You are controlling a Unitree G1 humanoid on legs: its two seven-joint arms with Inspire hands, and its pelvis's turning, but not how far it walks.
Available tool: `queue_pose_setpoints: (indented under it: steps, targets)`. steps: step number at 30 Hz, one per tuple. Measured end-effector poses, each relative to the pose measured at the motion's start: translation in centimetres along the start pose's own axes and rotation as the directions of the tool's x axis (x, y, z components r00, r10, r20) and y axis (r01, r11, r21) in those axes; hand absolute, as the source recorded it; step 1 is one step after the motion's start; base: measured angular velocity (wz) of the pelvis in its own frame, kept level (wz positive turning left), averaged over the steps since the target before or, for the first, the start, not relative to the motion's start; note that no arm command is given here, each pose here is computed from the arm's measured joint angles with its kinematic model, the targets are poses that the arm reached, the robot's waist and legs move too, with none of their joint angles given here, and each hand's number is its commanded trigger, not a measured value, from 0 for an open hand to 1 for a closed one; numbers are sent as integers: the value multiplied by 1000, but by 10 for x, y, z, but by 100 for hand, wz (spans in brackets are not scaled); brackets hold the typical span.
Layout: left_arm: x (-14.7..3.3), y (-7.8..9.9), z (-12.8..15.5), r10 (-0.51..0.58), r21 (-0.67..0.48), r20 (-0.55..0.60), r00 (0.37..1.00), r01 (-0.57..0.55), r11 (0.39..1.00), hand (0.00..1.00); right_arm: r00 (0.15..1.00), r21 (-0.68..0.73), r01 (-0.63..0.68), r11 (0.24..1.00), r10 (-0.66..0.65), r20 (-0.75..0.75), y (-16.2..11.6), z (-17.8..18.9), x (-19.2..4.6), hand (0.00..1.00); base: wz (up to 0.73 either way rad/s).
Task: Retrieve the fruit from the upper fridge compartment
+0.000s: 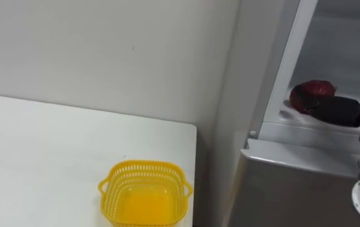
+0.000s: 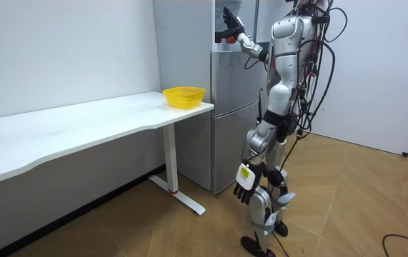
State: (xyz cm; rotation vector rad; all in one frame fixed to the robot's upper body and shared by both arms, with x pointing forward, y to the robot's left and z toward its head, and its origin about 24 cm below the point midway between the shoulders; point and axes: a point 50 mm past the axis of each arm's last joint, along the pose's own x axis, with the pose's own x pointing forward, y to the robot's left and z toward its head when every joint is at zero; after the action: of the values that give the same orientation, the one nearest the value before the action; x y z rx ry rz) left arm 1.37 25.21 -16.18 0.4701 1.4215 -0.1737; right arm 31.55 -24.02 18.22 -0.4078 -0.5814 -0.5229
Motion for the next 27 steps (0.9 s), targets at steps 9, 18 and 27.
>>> queue_pose_setpoints:
  steps: [9,18,27]
  targets:
    - [-1,-1,-5,1,-4,-22,1000,-1,1000,0,994,-67,-102,993,100,-34,3,-7,5,0,0]
    - [-1,5,-3,5,1,-22,1000,-5,1000,0,972,-98,-221,970,211,-103,3,-18,14,0,0]
    - [-3,8,-2,-18,5,-12,1000,18,1000,0,938,-114,-306,945,278,-208,0,-35,29,0,2]
